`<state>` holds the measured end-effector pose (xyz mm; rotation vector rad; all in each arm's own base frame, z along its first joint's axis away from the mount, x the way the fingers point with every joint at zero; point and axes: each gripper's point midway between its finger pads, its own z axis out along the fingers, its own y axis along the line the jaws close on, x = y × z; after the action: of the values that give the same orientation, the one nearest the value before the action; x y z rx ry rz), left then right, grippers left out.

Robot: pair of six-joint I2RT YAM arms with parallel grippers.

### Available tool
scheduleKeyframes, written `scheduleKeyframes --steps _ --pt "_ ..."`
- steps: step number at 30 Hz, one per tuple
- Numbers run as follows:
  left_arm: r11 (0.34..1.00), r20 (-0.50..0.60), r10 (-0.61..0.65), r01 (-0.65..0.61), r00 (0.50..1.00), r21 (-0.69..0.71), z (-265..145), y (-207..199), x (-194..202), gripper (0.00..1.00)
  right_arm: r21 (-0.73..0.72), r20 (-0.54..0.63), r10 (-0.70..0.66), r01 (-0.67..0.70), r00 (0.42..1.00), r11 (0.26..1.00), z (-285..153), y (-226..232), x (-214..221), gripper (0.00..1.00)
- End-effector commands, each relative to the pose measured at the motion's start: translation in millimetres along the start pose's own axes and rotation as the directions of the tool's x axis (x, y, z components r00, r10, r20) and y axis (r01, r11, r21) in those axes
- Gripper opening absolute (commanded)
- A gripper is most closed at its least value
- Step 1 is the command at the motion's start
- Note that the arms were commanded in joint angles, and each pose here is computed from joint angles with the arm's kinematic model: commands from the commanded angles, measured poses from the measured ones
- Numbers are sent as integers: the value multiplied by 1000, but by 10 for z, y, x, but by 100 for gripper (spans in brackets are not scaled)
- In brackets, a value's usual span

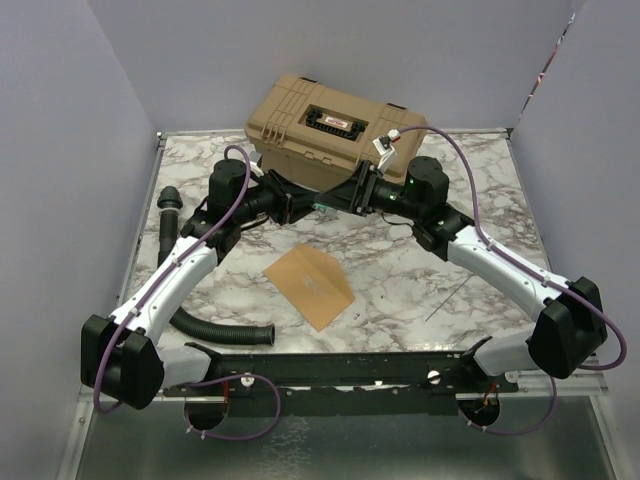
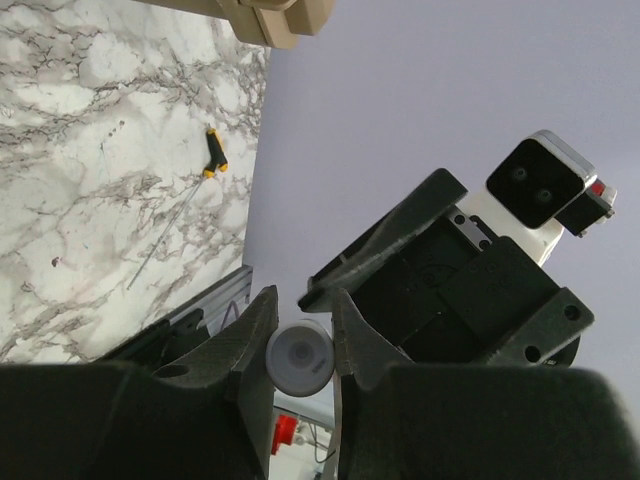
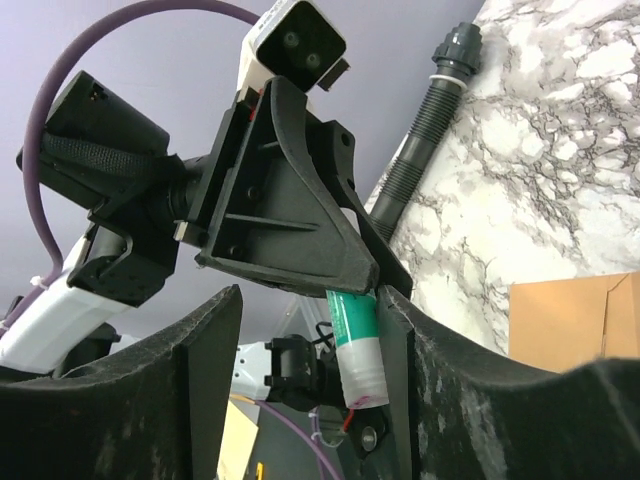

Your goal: Place the letter into the envelope and seal it

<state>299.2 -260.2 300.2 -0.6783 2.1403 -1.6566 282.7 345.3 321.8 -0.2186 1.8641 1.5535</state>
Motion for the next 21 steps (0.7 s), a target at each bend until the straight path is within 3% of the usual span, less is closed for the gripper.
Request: scheduleKeyframes --steps 1,9,17,21 --pt "998 -1 -48 48 999 44 -8 -79 -17 0 -49 11 50 -49 999 998 -51 104 14 57" --pt "995 3 -61 60 998 74 -55 -214 -10 0 -67 0 103 -102 995 992 -103 83 119 56" --pt "995 11 -70 69 998 74 -48 -216 -29 0 -93 1 119 -118 993 989 -128 112 137 31" --pt "995 25 -73 71 997 72 -58 -196 -43 0 -84 -1 119 -119 993 989 -163 68 165 13"
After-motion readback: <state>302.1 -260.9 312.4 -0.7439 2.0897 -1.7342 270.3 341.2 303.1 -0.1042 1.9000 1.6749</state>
